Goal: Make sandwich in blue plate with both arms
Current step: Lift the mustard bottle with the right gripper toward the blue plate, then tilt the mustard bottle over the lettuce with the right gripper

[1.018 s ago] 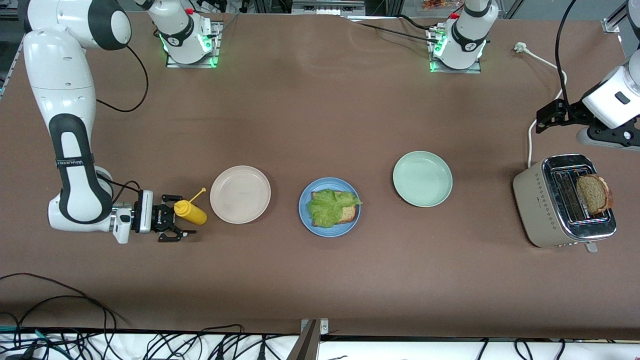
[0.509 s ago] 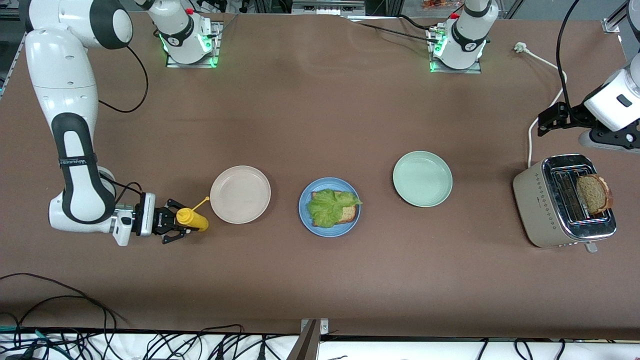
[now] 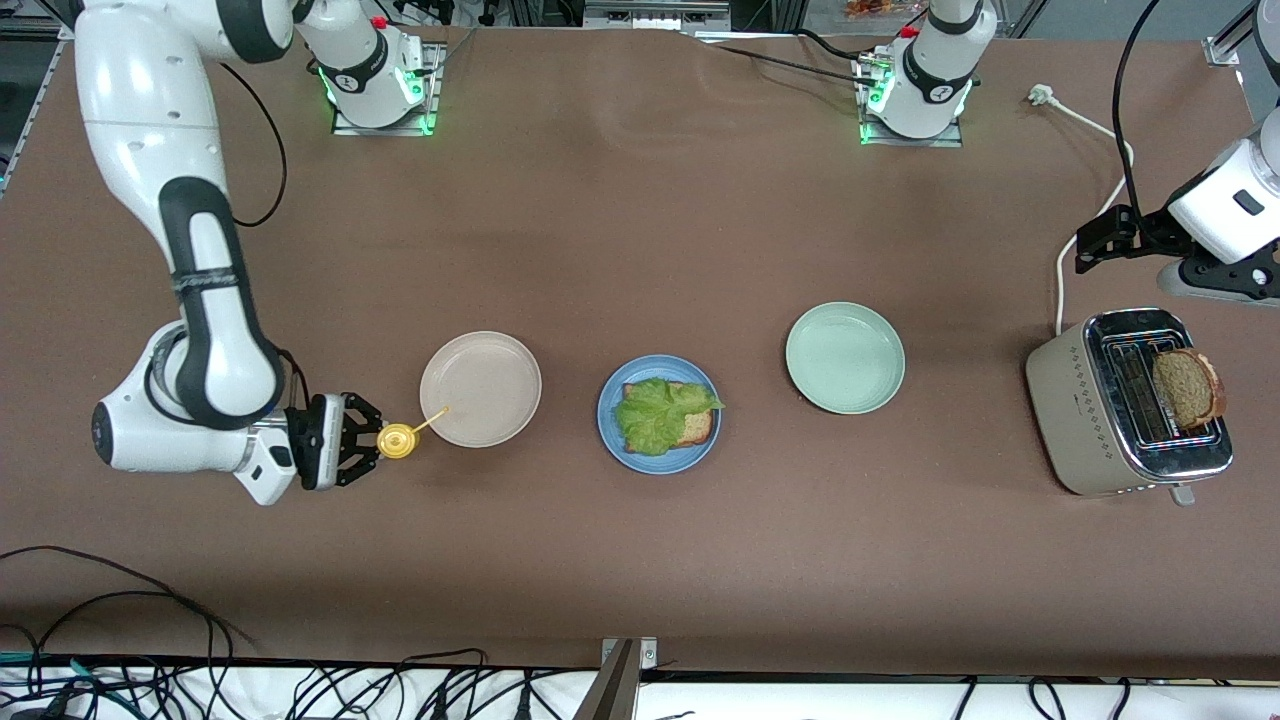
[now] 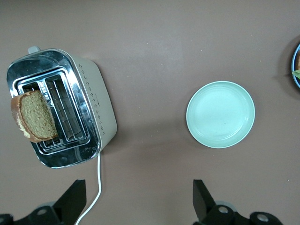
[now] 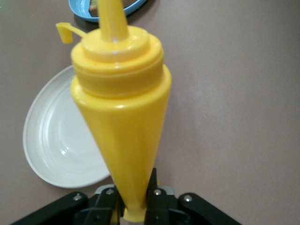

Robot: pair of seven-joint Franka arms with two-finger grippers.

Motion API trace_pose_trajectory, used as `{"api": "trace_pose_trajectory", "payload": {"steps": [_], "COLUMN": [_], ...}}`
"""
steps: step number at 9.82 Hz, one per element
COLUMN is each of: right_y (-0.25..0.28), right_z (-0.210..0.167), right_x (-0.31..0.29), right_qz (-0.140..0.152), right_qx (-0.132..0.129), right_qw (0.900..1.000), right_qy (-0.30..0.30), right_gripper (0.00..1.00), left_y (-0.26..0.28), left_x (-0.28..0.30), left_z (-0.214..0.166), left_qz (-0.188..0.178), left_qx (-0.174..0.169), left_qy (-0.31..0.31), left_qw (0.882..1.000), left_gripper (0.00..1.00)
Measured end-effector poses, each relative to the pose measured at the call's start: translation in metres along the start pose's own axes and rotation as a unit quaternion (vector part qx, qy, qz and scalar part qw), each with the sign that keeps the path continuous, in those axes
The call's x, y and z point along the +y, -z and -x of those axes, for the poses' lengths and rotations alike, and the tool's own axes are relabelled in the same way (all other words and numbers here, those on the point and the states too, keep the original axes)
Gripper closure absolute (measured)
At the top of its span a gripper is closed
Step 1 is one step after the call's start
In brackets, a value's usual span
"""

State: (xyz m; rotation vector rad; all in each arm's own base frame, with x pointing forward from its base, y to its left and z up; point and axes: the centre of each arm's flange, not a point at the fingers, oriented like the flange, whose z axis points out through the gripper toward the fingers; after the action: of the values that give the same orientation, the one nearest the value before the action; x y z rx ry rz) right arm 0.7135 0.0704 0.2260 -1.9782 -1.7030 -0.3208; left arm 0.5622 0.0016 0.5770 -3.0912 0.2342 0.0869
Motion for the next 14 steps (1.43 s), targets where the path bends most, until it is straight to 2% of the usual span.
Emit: {"api": "trace_pose_trajectory", "payload": {"steps": [1,3,5,7,10,12,14], "right_y": [0.006,0.008,-0.006,-0.030,-0.071,-0.104,-0.135], "right_z": [-0.027,-0.084,-0.143,-0.195,-0.258,-0.288,-0.309], "right_x": [-0.007,-0.023,-0.041,-0.065,-0.107,-0.138,-0.163], "right_qz": [0.003,0.024,0.054,0.090,0.153,0.198,0.233], "right_qx": [-0.041,-0.123,-0.191,-0.261,-0.356,-0.423,-0.474], "right_qw": [0.999,0.990,0.978,0.959,0.921,0.884,0.849], "right_qy": [-0.025,-0.058,-0.068,-0.061,-0.041,-0.025,-0.011], "right_gripper": [0.82,0.82,0.82,0.82,0.82,0.82,0.82], "left_y": [0.000,0.000,0.000,-0.001,-0.001,-0.001,-0.003], "left_x": [0.000,0.000,0.000,0.000,0.000,0.000,-0.002], "left_z": [0.000,0.000,0.000,-0.001,-0.001,-0.002,-0.003], "left_qz": [0.000,0.000,0.000,0.000,0.000,0.000,0.000], "left_qx": [0.000,0.000,0.000,0.000,0.000,0.000,-0.002], "left_qy": [0.000,0.000,0.000,0.000,0.000,0.000,0.001], "left_qw": [1.000,1.000,1.000,1.000,1.000,1.000,1.000], "left_gripper": [0.00,0.00,0.00,0.00,0.00,0.00,0.00]}}
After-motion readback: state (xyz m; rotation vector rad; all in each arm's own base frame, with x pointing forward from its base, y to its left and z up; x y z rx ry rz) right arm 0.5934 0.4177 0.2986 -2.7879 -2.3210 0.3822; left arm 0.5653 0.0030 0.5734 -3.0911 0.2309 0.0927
